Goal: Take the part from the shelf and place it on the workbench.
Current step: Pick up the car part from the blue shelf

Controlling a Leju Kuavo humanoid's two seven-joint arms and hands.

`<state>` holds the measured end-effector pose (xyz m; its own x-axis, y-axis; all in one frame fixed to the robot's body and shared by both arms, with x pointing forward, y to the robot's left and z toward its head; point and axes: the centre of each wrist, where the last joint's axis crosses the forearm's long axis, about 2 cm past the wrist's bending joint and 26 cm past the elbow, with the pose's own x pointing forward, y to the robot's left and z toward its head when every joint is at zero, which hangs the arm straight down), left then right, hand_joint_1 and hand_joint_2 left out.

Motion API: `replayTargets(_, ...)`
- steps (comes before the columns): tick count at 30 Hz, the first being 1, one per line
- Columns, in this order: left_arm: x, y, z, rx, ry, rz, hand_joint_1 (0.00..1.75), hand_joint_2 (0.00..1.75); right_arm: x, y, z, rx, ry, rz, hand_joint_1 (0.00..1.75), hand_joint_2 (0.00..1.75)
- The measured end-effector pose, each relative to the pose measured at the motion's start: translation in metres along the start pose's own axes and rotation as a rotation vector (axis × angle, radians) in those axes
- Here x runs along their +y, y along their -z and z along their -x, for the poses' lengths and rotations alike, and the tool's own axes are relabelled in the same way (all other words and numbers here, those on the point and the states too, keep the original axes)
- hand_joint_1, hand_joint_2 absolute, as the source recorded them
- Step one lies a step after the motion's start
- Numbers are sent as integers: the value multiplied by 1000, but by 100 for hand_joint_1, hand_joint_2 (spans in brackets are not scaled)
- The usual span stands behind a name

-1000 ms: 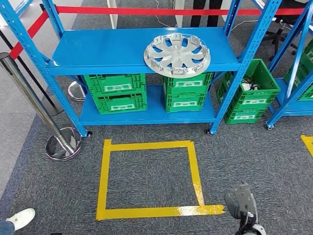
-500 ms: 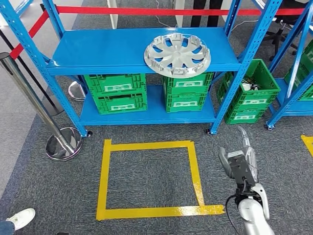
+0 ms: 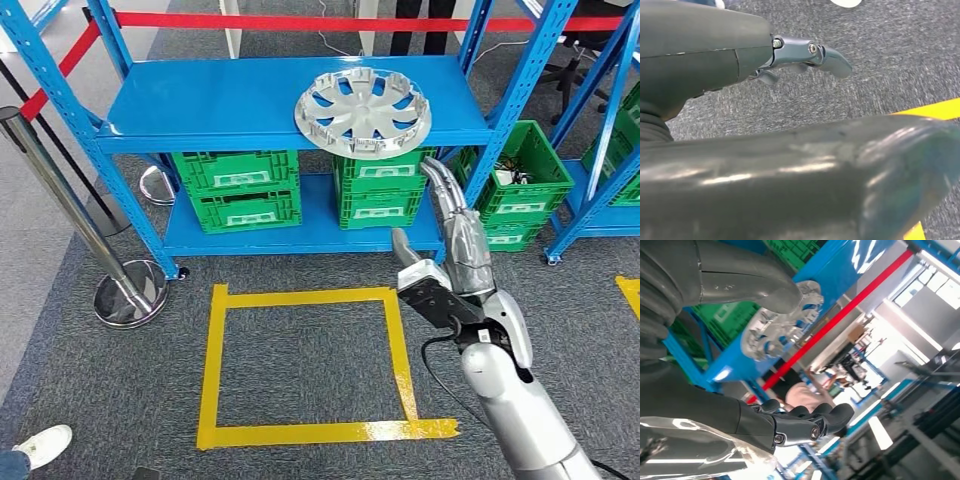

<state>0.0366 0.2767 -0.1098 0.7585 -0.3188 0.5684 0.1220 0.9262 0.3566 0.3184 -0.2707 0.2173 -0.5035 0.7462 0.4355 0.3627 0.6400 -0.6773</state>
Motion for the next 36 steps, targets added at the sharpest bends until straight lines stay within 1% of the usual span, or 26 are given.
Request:
replayTargets(5, 0, 2, -3, -13, 21, 20, 0, 0, -1, 31, -19, -111, -80, -81, 0, 175)
replayTargets(10, 3, 5, -5, -22, 35, 37, 0, 0, 4, 46, -29, -172, -172, -202, 0, 175)
replayTargets(14, 5, 6, -5, -24, 41, 51, 0, 0, 13, 47, -30, -151, -222, -309, 0, 175)
replayTargets(16, 5, 6, -5, -25, 40, 55, 0, 0, 14, 46, -29, -142, -237, -336, 0, 175)
replayTargets(23, 4, 6, -5, -24, 38, 60, 0, 0, 20, 42, -23, -128, -260, -386, 0, 175)
replayTargets(28, 5, 6, -6, -21, 36, 64, 0, 0, 23, 39, -20, -90, -270, -406, 0, 175)
replayTargets(32, 5, 7, -6, -23, 30, 78, 0, 0, 28, 33, -14, -55, -311, -430, 0, 175)
replayTargets(36, 4, 7, -6, -26, 17, 100, 0, 0, 34, 26, -11, -8, -404, -419, 0, 0)
